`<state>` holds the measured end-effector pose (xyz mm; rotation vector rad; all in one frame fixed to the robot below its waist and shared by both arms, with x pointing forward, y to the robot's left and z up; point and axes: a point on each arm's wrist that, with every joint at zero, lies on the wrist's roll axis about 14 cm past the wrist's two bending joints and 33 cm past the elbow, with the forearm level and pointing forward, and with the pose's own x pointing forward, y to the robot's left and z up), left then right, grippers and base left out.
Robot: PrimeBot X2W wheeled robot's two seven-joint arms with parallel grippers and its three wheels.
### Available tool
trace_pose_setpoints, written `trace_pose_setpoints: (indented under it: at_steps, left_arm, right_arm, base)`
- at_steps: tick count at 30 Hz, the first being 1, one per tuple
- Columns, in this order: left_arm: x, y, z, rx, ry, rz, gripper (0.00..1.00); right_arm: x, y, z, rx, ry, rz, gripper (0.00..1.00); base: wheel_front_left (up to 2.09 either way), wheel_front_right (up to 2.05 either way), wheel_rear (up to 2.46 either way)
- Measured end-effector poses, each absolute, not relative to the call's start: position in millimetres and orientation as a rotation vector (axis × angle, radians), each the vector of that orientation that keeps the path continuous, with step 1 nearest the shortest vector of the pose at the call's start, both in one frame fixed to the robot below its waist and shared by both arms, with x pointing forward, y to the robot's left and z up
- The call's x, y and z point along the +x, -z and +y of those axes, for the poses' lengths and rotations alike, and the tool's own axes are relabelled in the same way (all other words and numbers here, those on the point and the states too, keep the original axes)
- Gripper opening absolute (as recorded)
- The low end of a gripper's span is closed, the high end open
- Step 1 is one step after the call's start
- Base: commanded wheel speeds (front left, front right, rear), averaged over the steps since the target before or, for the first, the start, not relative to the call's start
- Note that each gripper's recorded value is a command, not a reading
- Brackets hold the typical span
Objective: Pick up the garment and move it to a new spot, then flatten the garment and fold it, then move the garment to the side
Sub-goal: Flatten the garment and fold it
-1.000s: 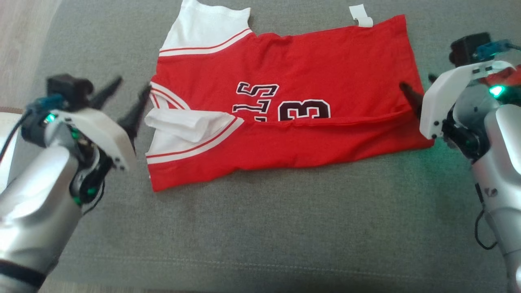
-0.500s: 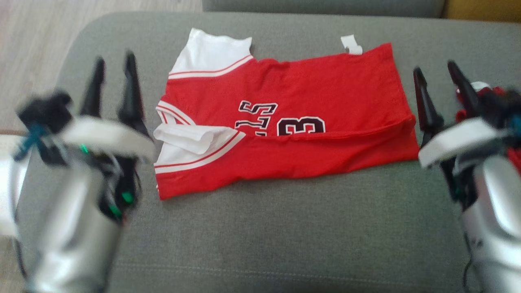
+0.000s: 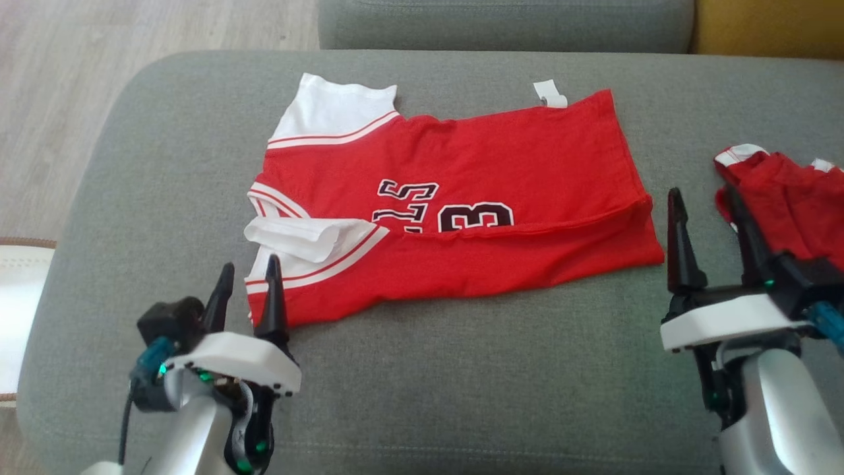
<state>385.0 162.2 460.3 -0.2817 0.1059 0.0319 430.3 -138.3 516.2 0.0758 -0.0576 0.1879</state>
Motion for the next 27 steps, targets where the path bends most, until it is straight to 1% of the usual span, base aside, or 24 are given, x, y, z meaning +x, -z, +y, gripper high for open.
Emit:
trace_pose_setpoints:
  at_steps: [8,9,17,25,26,27]
  left_arm:
    - [386.7,-414.4,172.3,-0.162,-0.073,0.282,1.0]
    - [386.7,-414.4,172.3,-0.162,-0.073,0.282,1.0]
    - [379.7,-372.1,176.7,-0.058,-0.06,0.47,1.0]
    - [386.3,-358.3,167.8,-0.03,-0.006,0.543,1.0]
    - [387.9,-357.7,166.4,-0.03,0.005,0.55,0.46]
    - [389.3,-357.6,165.5,-0.029,0.012,0.551,0.0]
  right_arm:
    - [433.9,-520.6,-145.9,0.067,-0.164,-0.054,1.0]
    - [433.9,-520.6,-145.9,0.067,-0.164,-0.054,1.0]
    - [435.7,-518.8,-149.6,0.059,-0.153,-0.04,1.0]
    - [435.9,-514.7,-155.4,0.04,-0.137,-0.019,1.0]
    - [435.9,-512.5,-156.6,0.04,-0.134,-0.007,1.0]
    - [436.0,-509.7,-158.0,0.039,-0.129,0.007,1.0]
  base:
    - [0.0,0.0,0.0]
    - [0.0,0.0,0.0]
    - [0.0,0.0,0.0]
    - [0.0,0.0,0.0]
    - [0.0,0.0,0.0]
    - [0.0,0.0,0.0]
